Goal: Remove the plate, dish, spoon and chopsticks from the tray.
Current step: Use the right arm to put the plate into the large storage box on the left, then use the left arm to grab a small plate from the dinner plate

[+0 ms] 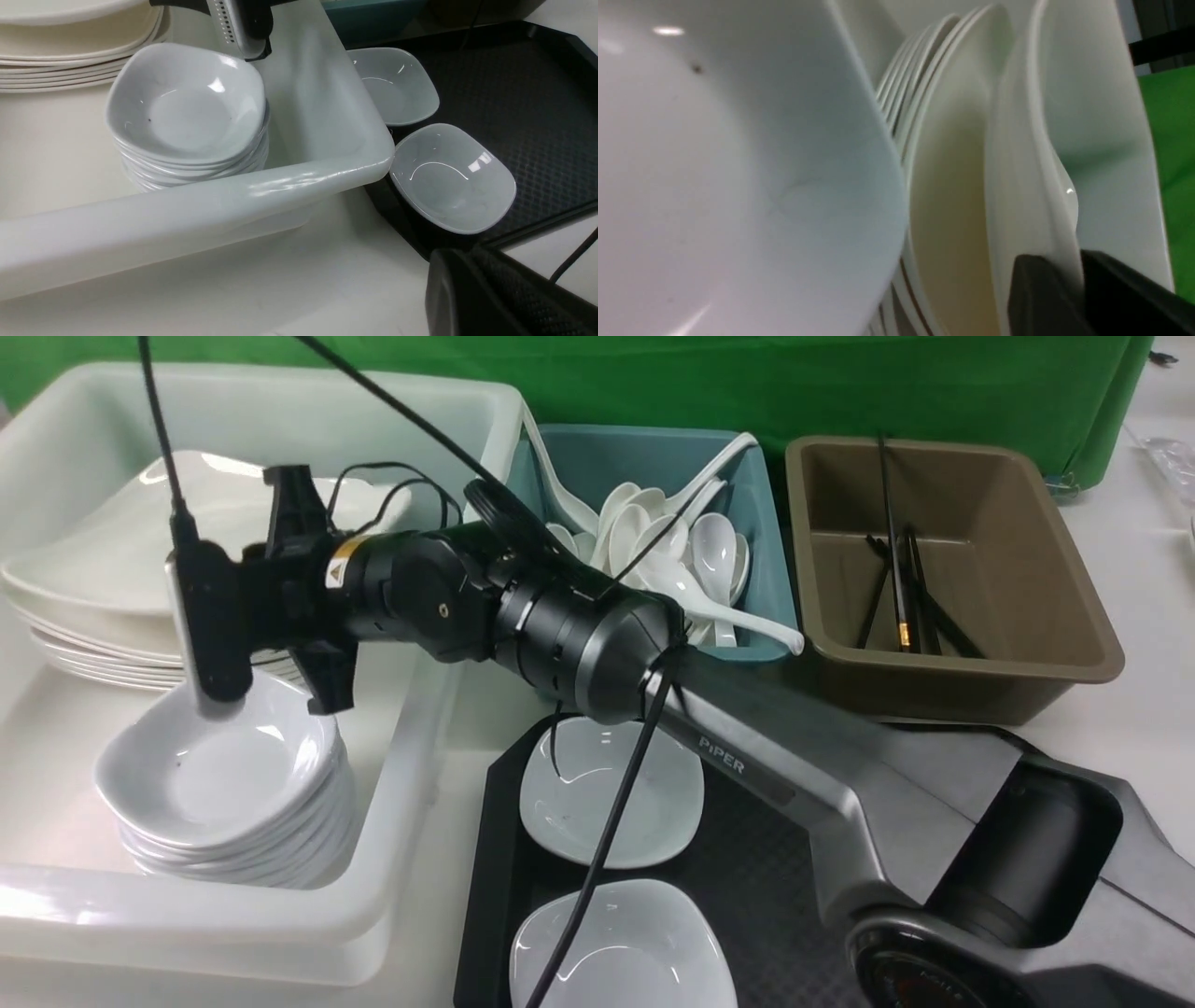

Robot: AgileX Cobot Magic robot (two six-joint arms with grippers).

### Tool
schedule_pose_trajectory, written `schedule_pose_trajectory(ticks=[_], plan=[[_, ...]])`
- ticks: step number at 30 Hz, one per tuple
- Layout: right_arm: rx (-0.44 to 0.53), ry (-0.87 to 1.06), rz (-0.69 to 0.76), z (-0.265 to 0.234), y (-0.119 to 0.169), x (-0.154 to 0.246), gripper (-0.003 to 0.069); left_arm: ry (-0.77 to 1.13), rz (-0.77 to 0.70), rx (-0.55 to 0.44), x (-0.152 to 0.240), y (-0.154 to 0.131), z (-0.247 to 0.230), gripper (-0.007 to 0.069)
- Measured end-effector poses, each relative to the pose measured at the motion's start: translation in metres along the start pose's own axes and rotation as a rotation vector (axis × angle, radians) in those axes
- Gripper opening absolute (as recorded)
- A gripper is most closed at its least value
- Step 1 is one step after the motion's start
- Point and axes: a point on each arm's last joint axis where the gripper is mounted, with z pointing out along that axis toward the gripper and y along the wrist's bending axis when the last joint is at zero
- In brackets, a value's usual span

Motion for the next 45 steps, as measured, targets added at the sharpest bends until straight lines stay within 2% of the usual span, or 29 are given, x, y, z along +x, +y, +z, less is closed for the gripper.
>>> schedule_pose_trajectory(ticks=[4,5,7,10,13,17,18,19,23,26,30,32,33,35,36,37,38,41,45], plan=[[0.005,0.006,0.102,0.000,-0.002,0.004,0.0351,0.000,0.018,0.000,0.000,0.000,0.000,0.0018],[0.006,0.005,0.114,-0.001,-0.002,0.003,0.0358,0.000,0.021,0.000,0.000,0.000,0.000,0.0018],[-0.002,0.008,0.176,-0.002,-0.003,0.004,0.0430,0.000,0.025,0.000,0.000,0.000,0.000,0.0018],[-0.038,0.014,0.242,-0.009,-0.006,0.000,0.0471,0.000,0.029,0.000,0.000,0.000,0.000,0.0018],[-0.089,0.034,0.281,-0.024,-0.016,-0.006,0.0473,0.000,0.030,0.000,0.000,0.000,0.000,0.0018],[-0.193,0.108,0.433,-0.071,-0.041,-0.024,0.0413,0.000,0.037,0.000,0.000,0.000,0.000,0.0018],[-0.215,0.133,0.477,-0.086,-0.048,-0.028,0.0377,0.001,0.044,0.000,0.000,0.000,0.000,0.0018],[-0.272,0.191,0.555,-0.115,-0.059,-0.036,0.0311,0.008,0.057,0.000,-0.001,0.000,0.002,0.0018],[-0.333,0.298,0.676,-0.188,-0.084,-0.053,0.0134,0.074,0.097,0.006,-0.009,0.000,0.015,0.0018],[-0.251,0.316,0.752,-0.232,-0.103,-0.063,0.0036,0.164,0.129,0.049,-0.021,-0.003,0.036,0.0018],[-0.112,0.398,0.870,-0.273,-0.115,-0.060,0.0019,0.223,0.166,0.117,-0.038,-0.008,0.068,0.0018],[-0.042,0.475,0.937,-0.313,-0.109,-0.055,0.0019,0.271,0.184,0.140,-0.051,-0.008,0.098,0.0018],[-0.048,0.497,0.937,-0.313,-0.105,-0.053,0.0019,0.275,0.185,0.142,-0.051,-0.008,0.101,0.0018],[-0.026,0.566,0.989,-0.355,-0.083,-0.045,0.0019,0.344,0.200,0.184,-0.056,-0.010,0.127,0.0018],[-0.021,0.572,0.993,-0.359,-0.082,-0.044,0.0019,0.358,0.207,0.190,-0.057,-0.010,0.132,0.0018],[0.005,0.619,1.045,-0.384,-0.063,-0.037,0.0020,0.413,0.226,0.229,-0.057,-0.014,0.150,0.0018],[0.009,0.626,1.054,-0.386,-0.060,-0.036,0.0020,0.422,0.227,0.229,-0.057,-0.014,0.152,0.0018],[0.070,0.709,1.138,-0.426,-0.012,-0.015,0.0020,0.514,0.262,0.276,-0.054,-0.024,0.193,0.0018],[0.111,0.726,1.223,-0.458,0.041,0.003,0.0020,0.639,0.266,0.325,-0.041,-0.055,0.239,0.0018]])
